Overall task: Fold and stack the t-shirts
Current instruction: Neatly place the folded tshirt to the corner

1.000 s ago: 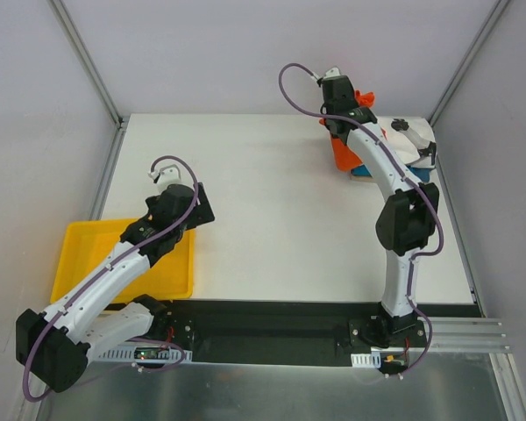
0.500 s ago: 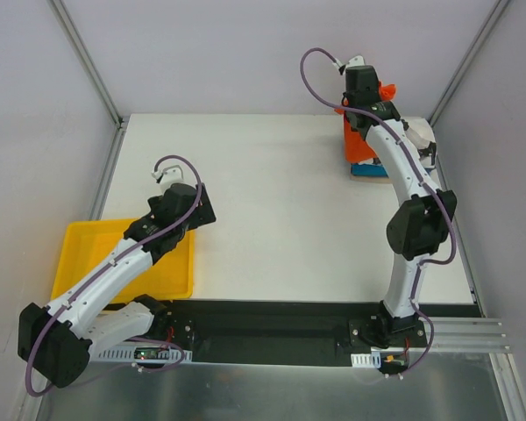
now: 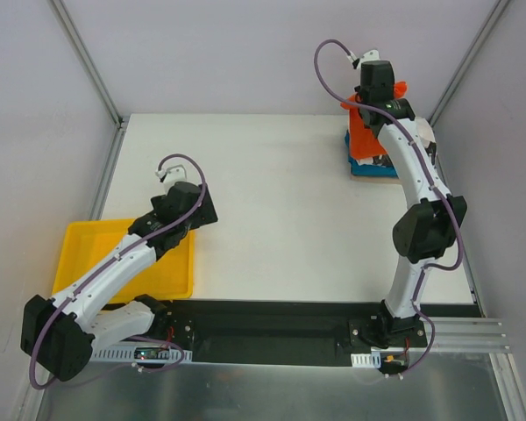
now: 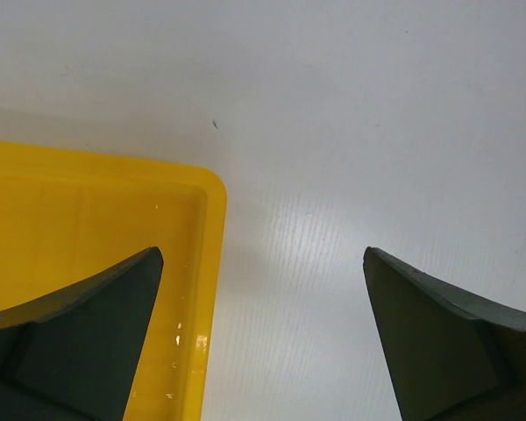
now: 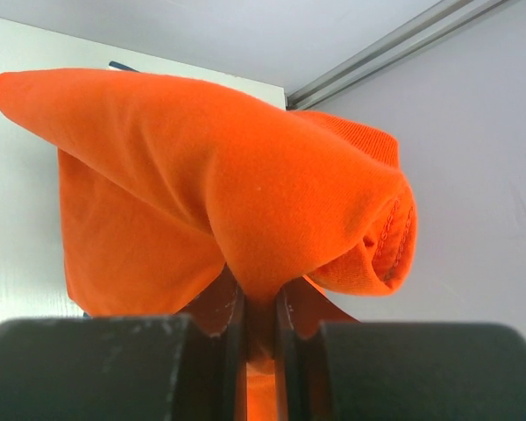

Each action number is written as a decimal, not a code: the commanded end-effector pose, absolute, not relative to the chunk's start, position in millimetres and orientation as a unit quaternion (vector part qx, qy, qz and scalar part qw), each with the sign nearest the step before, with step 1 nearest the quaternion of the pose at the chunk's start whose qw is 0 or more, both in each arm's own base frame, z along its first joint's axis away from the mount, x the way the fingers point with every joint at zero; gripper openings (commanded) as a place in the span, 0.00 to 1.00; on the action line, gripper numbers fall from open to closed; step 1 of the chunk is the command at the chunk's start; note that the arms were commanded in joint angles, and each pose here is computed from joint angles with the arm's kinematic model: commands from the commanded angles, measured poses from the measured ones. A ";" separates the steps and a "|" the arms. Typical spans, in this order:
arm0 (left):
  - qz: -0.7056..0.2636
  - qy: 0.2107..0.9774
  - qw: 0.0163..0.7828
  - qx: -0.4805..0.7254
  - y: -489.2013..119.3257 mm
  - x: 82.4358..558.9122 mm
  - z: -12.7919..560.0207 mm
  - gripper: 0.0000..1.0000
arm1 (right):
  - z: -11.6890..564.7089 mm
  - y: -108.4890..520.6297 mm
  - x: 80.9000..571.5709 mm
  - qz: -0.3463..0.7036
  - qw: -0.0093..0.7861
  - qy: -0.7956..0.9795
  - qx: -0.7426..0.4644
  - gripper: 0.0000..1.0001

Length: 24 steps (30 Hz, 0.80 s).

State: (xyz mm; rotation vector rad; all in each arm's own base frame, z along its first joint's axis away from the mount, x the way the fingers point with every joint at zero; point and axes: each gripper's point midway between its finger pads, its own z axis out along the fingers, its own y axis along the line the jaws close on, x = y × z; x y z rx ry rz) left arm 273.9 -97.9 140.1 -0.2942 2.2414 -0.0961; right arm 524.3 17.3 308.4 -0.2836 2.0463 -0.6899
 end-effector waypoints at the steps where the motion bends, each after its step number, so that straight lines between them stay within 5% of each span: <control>1: -0.052 0.894 0.430 -0.118 -105.9 280.4 151.1 0.99 | 335.4 4.7 536.3 -0.286 0.498 0.814 -0.080 0.01; 24: -0.038 0.906 0.409 -0.105 -121.3 305.2 148.4 0.99 | 252.5 -45.9 617.1 -0.246 0.496 0.832 -0.042 0.06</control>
